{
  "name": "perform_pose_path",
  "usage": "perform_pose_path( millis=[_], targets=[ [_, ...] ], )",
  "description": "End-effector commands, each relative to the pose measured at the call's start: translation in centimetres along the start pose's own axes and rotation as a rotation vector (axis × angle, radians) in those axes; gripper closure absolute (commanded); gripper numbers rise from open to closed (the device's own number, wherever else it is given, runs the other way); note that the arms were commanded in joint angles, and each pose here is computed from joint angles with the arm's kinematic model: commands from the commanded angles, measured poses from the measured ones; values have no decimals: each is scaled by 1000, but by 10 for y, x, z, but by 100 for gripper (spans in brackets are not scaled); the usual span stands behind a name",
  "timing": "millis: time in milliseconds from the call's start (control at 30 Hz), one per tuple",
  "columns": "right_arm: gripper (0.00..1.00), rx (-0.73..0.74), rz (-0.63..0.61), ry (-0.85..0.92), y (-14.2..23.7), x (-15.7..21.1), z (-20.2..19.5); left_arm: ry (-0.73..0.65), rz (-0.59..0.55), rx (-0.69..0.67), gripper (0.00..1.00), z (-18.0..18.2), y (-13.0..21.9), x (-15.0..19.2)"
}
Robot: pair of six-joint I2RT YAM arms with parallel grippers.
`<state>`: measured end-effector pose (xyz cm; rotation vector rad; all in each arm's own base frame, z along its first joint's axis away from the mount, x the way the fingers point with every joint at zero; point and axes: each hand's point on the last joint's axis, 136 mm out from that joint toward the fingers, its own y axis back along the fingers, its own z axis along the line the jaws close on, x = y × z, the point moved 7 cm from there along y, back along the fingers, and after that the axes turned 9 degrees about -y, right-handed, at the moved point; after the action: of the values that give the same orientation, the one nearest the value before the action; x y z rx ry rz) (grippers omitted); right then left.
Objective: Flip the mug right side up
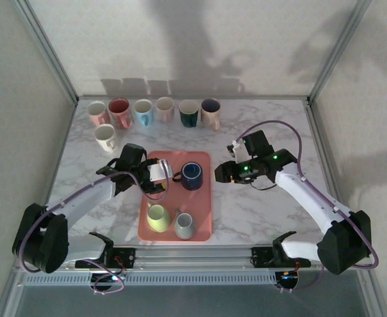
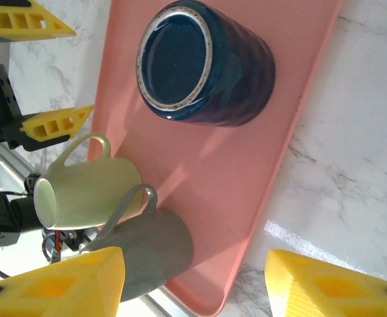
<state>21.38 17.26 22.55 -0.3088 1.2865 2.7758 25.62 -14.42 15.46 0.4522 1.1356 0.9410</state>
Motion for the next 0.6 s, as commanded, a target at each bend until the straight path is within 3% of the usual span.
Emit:
perform_pose_path(
  millis=[0,433,567],
  targets=[
    [41,-17,-17,-44,5,2,-4,-78,-58,-19,31,17,-2,-19],
    [42,-5,-29,-71,7,5,-19,-48,-5,77,38,26,-45,-28],
    [42,-3,-30,-76,8,7,-23,-39,25,122,46,26,-56,-27]
  ],
)
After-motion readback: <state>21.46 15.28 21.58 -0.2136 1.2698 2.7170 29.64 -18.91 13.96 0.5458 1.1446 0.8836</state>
